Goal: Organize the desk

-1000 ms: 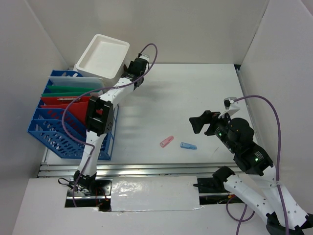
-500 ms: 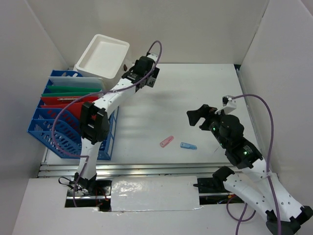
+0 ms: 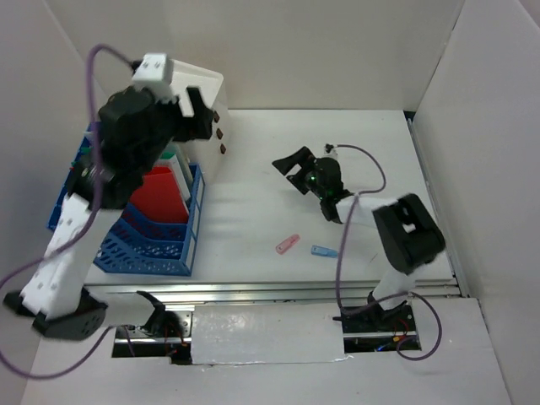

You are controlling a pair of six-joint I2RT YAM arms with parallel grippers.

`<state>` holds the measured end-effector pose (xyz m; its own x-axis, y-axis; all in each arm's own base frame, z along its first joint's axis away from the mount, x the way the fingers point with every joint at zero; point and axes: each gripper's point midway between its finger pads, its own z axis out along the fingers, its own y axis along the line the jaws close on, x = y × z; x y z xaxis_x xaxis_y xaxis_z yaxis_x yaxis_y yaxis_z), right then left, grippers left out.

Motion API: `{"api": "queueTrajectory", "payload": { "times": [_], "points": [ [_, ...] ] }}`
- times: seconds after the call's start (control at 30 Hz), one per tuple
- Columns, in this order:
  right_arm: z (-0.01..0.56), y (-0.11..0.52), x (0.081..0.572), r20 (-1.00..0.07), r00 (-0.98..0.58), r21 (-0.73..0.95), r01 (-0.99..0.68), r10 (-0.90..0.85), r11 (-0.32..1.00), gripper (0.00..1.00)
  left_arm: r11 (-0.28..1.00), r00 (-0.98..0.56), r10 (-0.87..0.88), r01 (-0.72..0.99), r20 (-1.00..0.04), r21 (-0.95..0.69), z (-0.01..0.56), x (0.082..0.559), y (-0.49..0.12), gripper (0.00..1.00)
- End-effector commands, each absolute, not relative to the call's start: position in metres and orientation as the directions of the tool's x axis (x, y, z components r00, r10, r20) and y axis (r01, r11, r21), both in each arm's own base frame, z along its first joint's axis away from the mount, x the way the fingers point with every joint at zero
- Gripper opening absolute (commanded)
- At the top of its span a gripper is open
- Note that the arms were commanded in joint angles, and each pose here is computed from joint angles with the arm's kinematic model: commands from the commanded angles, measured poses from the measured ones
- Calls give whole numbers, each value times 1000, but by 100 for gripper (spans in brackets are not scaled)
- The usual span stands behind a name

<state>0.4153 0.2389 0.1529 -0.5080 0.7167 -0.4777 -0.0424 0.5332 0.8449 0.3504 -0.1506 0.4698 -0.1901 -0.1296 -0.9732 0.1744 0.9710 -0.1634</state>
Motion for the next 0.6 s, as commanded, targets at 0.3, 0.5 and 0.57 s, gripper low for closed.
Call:
{"api": "queueTrajectory", "payload": {
  "times": [0.3,0.5,0.57],
  "points": [
    [148,397,537,-77,-708,994,3,702,112,100,978,-75,-190,70,-979,-195,389,255,-69,99],
    [108,428,554,-15,-731,986,101,683,130,95,986,-81,-168,-32,-982,-166,375,253,-49,100],
    [96,435,557,11,-736,986,120,677,115,93,985,-73,-171,-26,-983,-169,378,252,-48,99]
  ]
}}
